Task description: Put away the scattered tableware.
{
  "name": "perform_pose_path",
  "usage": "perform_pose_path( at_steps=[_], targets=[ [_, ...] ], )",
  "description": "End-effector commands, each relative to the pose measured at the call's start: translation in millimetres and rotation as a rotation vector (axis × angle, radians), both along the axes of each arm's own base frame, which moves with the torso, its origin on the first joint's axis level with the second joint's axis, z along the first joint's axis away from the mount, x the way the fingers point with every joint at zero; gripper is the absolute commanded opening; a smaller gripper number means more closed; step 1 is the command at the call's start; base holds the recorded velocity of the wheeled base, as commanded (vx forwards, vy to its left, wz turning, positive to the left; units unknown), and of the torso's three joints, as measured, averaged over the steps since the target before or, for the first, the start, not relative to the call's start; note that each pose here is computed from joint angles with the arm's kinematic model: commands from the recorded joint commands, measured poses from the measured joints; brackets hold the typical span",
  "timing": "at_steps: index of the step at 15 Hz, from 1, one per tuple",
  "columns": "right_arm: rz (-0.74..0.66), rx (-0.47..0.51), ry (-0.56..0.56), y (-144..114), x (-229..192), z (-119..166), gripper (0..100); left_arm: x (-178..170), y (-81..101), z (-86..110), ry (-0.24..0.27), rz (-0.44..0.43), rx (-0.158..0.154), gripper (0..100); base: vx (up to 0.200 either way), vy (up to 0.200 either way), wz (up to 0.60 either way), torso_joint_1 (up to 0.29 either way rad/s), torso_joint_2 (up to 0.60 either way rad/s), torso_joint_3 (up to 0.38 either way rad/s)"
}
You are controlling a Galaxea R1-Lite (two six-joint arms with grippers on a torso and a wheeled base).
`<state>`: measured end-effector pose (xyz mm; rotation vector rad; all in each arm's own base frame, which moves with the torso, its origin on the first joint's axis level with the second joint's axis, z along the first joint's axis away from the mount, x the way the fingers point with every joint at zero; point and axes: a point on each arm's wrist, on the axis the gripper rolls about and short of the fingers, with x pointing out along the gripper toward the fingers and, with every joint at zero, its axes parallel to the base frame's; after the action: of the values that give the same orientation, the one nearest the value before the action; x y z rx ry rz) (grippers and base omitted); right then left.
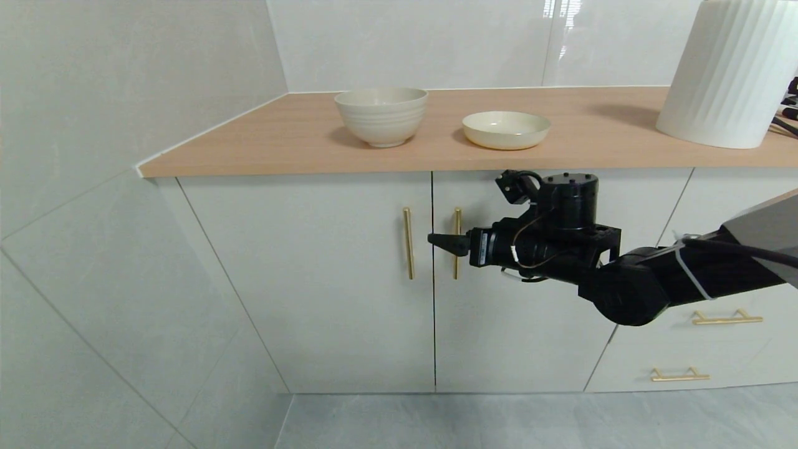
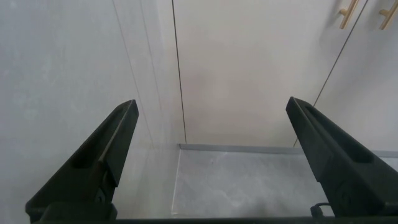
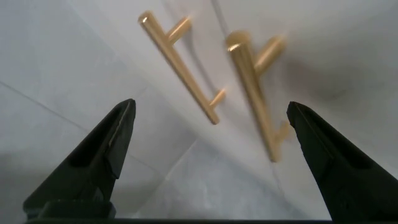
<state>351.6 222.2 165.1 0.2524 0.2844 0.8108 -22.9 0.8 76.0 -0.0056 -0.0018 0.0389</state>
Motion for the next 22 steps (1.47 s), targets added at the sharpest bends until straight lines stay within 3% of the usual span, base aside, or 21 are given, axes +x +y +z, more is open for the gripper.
perform_pose_path(
  at_steps=[1,13,22],
  targets=[
    [0.01,0.001,0.018,6.7,1.2,-8.9,100,0.1,0.0,0.0,0.002,0.001,-0.001,100,0.0,0.0,0.0,0.0,0.0,0.0],
    [-0.001,0.075,0.024,16.6,-3.6,-7.4,100,0.1,0.0,0.0,0.002,0.001,-0.001,100,0.0,0.0,0.0,0.0,0.0,0.0],
    [0.18,0.063,0.081,-5.4,-57.1,2.3,100,0.1,0.0,0.0,0.002,0.001,-0.001,100,0.0,0.0,0.0,0.0,0.0,0.0]
  ],
)
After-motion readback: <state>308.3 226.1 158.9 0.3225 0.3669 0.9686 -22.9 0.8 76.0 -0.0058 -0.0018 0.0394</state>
